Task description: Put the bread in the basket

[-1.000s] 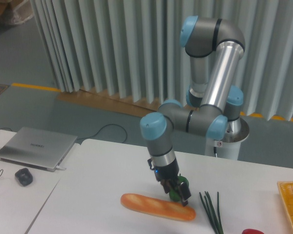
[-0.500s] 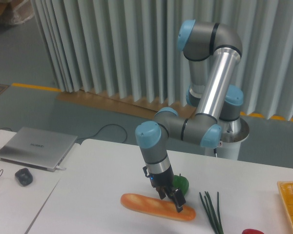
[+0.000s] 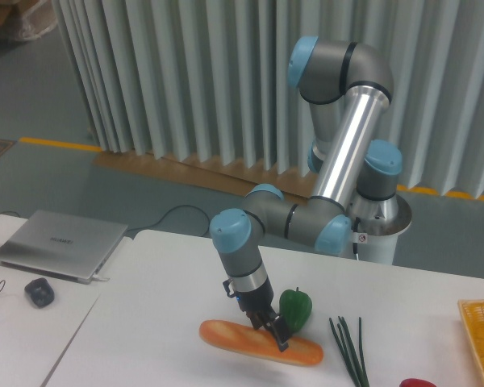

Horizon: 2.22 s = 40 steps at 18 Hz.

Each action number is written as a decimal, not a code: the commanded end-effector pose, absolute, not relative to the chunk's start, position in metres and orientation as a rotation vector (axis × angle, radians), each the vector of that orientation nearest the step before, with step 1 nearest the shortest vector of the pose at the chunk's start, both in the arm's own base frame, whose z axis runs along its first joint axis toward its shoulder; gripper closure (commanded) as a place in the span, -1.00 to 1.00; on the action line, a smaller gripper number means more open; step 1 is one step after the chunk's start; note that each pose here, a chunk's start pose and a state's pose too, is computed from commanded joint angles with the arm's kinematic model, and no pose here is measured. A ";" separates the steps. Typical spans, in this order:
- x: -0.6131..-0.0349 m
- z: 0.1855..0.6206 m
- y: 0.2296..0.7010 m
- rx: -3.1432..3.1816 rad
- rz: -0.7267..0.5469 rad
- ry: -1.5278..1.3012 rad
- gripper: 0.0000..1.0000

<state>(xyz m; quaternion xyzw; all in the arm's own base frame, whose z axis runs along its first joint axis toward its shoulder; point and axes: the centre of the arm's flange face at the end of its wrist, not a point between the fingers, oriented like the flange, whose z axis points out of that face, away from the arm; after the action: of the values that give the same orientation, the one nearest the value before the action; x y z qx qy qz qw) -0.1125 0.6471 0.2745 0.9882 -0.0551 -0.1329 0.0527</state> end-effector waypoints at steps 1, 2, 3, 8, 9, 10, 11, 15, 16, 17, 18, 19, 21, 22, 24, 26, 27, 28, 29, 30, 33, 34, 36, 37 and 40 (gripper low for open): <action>-0.113 0.269 0.648 2.998 -0.399 -0.171 -1.00; -0.113 0.262 0.649 2.990 -0.392 -0.173 -1.00; -0.112 0.258 0.651 2.993 -0.395 -0.175 -1.00; -0.095 0.241 0.658 2.983 -0.395 -0.207 -1.00; -0.091 0.236 0.658 2.978 -0.391 -0.208 -1.00; -0.082 0.236 0.659 2.981 -0.394 -0.208 -1.00; -0.076 0.238 0.660 2.986 -0.398 -0.208 -1.00; -0.075 0.227 0.661 2.971 -0.390 -0.208 -1.00; -0.076 0.226 0.662 2.969 -0.389 -0.211 -1.00; -0.076 0.226 0.661 2.968 -0.389 -0.213 -0.83; -0.077 0.229 0.660 2.970 -0.390 -0.215 -0.54; -0.078 0.231 0.659 2.972 -0.391 -0.212 -0.51; -0.078 0.230 0.660 2.972 -0.391 -0.208 -0.49; -0.079 0.229 0.660 2.971 -0.390 -0.206 -0.47; -0.081 0.227 0.658 2.964 -0.385 -0.213 0.10; -0.081 0.223 0.658 2.959 -0.381 -0.214 0.22; -0.081 0.223 0.658 2.959 -0.381 -0.214 0.23; -0.081 0.222 0.658 2.957 -0.380 -0.215 0.24; -0.082 0.221 0.658 2.956 -0.379 -0.210 0.09; -0.084 0.216 0.659 2.949 -0.374 -0.209 0.05; -0.090 0.216 0.658 2.948 -0.375 -0.196 -0.10; -0.092 0.217 0.658 2.950 -0.373 -0.193 -0.81; -0.094 0.216 0.657 2.946 -0.373 -0.191 -1.00; -0.095 0.217 0.657 2.949 -0.374 -0.186 -1.00; -0.106 0.224 0.656 2.960 -0.378 -0.161 -1.00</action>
<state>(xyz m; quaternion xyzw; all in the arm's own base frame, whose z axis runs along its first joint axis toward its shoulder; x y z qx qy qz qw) -0.1055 0.6564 0.2241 0.9876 -0.0538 -0.1261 0.0763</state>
